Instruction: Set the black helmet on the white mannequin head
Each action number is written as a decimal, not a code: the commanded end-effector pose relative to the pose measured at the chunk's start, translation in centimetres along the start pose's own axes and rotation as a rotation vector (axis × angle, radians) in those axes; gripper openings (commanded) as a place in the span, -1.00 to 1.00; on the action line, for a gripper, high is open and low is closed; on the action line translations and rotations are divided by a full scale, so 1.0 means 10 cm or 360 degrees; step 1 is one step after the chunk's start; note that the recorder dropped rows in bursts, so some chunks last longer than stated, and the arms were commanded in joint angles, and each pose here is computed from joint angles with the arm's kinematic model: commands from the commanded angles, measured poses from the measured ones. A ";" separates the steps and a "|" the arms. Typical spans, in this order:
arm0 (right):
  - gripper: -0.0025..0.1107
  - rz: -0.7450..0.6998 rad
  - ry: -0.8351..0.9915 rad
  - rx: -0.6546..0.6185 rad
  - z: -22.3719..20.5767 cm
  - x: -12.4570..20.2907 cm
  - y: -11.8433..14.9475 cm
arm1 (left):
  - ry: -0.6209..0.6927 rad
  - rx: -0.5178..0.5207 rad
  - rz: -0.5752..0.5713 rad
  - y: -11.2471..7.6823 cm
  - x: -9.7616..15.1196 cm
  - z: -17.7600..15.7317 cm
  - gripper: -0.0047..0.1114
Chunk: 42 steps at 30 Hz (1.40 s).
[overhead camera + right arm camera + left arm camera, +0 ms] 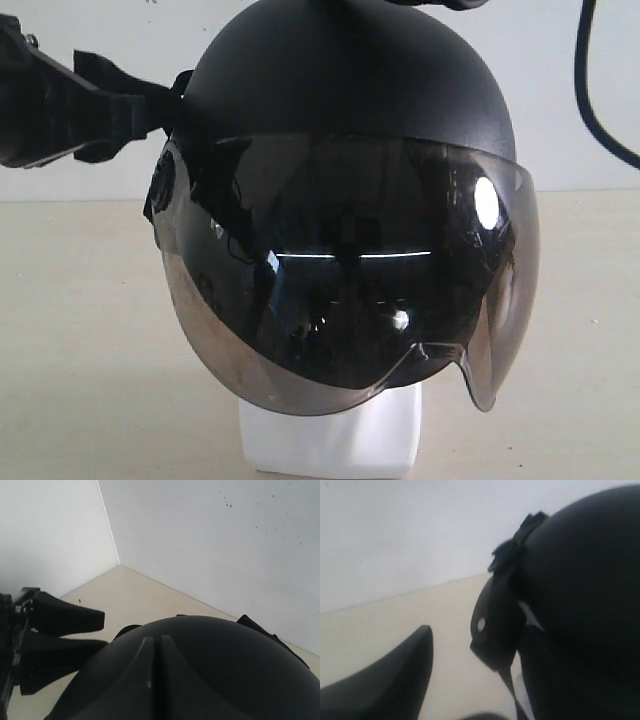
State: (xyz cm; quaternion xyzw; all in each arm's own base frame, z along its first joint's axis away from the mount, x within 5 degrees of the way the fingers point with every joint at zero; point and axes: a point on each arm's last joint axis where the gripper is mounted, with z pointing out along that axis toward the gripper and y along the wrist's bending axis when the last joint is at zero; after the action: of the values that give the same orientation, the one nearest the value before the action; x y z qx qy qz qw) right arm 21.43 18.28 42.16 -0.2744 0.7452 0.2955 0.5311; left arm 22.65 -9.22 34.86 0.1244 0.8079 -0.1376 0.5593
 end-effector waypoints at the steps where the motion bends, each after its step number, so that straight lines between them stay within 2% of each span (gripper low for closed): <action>1: -0.96 -0.0026 0.0209 -0.0040 0.08 0.18 0.00 | 0.0231 -0.0006 -0.0020 0.00 0.10 -0.04 -0.04; 8: -0.96 -0.0037 0.0197 -0.0029 0.08 0.17 -0.01 | 0.0259 -0.0004 -0.0016 0.00 0.10 -0.14 -0.04; 14: -0.96 -0.0037 0.0197 -0.0029 0.08 0.17 -0.01 | 0.0273 -0.0004 -0.0020 0.00 0.11 -0.11 -0.13; 18: -0.96 -0.0037 0.0197 -0.0029 0.08 0.17 -0.01 | 0.0276 0.0039 -0.0092 -0.03 0.11 -0.11 -0.18; 31: -0.96 -0.0038 0.0170 -0.0017 0.08 0.15 -0.02 | 0.0309 0.0059 -0.0082 -0.04 0.13 -0.12 -0.18; 40: -0.96 -0.0038 0.0161 -0.0013 0.08 0.15 -0.02 | 0.0366 0.0051 -0.0075 -0.03 0.19 0.04 -0.19; 42: -0.96 -0.0038 0.0161 -0.0013 0.08 0.15 -0.02 | 0.0361 0.0054 -0.0045 -0.03 0.19 0.04 -0.28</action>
State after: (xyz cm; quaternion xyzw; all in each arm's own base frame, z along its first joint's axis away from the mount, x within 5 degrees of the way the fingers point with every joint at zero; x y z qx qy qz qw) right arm 21.48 18.24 42.18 -0.2756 0.7439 0.2916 0.5344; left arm 22.05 -9.50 32.75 0.1321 0.8701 -0.1448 0.4522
